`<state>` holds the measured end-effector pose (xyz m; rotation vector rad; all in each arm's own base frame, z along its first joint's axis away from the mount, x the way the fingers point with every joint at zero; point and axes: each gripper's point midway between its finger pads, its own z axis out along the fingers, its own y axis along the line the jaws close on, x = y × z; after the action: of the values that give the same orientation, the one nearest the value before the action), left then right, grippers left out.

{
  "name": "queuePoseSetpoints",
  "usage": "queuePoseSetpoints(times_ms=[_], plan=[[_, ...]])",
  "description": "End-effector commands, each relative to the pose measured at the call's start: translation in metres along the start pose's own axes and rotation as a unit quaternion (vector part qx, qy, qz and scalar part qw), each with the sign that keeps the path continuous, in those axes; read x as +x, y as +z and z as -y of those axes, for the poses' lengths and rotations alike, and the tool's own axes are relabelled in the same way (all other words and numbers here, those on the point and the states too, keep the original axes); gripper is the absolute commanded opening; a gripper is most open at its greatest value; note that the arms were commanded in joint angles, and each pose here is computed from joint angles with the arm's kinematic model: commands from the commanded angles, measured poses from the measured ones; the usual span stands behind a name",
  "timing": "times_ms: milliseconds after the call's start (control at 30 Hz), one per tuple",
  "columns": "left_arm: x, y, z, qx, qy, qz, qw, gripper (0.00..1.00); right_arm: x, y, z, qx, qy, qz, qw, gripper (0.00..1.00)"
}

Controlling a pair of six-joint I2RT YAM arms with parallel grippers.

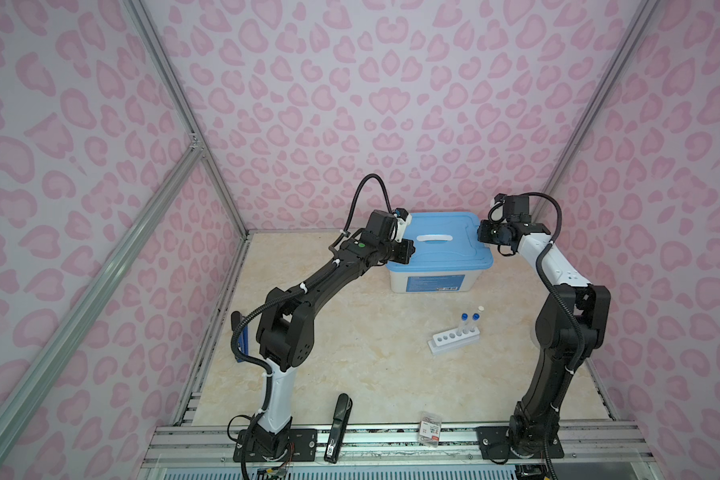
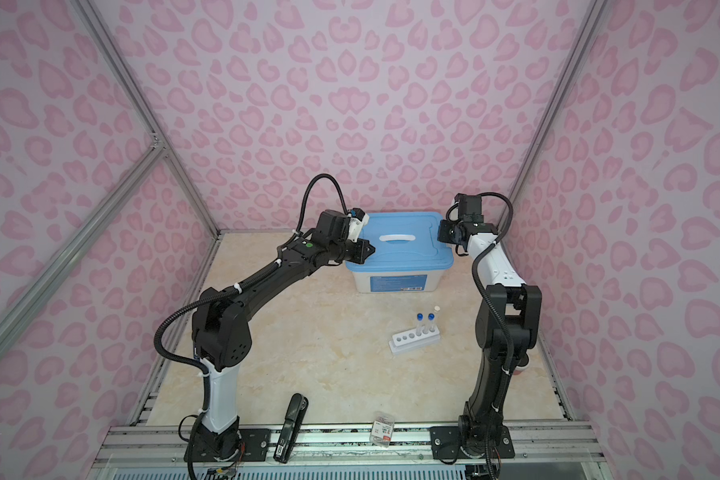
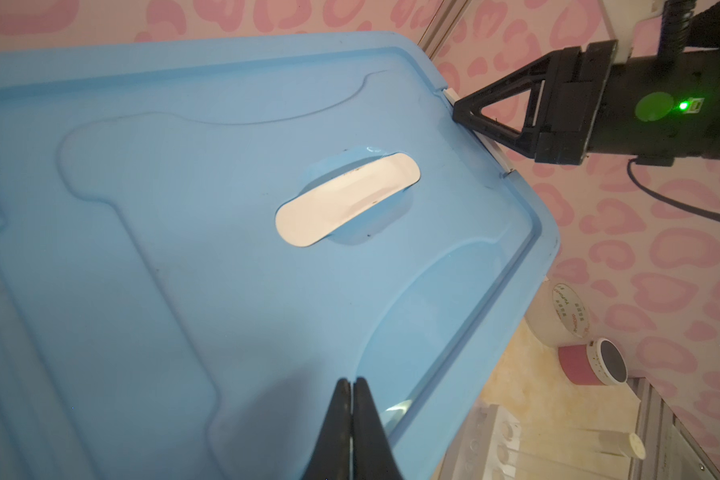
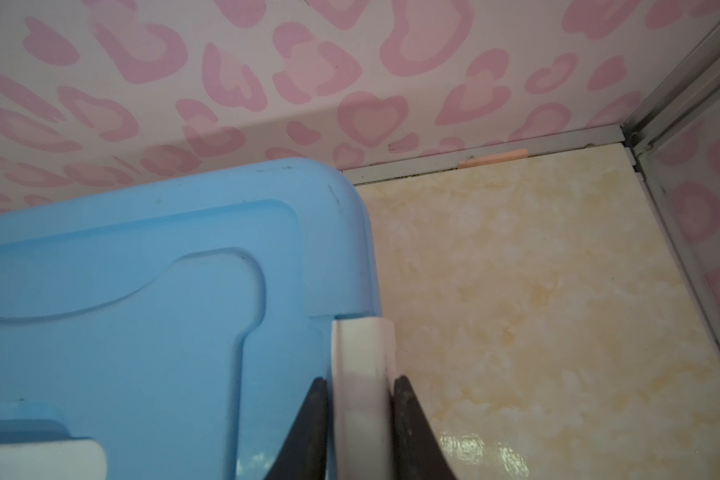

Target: Organize the chemistry lab equipment

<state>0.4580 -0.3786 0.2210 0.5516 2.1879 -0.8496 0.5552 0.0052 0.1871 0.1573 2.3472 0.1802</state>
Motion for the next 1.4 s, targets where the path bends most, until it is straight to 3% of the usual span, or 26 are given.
queuePoseSetpoints(times_ms=[0, 533, 933, 1167, 1367], plan=[[-0.019, -0.015, 0.012, 0.012, 0.021, 0.028, 0.999, 0.08, 0.075, 0.003, 0.018, 0.044, 0.005, -0.144, 0.989, 0.24], [-0.058, -0.060, 0.027, 0.025, 0.040, 0.079, 0.996, 0.19, 0.012, -0.032, 0.000, 0.010, 0.001, -0.072, 0.997, 0.33], [-0.053, -0.112, -0.036, 0.002, -0.027, 0.134, 0.991, 0.40, 0.006, -0.065, -0.058, -0.037, -0.044, 0.010, 0.998, 0.36], [-0.035, -0.113, -0.066, 0.001, -0.066, 0.132, 0.989, 0.50, 0.013, -0.063, -0.126, -0.084, -0.103, 0.034, 0.991, 0.41], [-0.019, -0.101, -0.089, 0.002, -0.102, 0.127, 0.987, 0.55, 0.015, -0.049, -0.156, -0.093, -0.131, 0.027, 0.987, 0.44]])
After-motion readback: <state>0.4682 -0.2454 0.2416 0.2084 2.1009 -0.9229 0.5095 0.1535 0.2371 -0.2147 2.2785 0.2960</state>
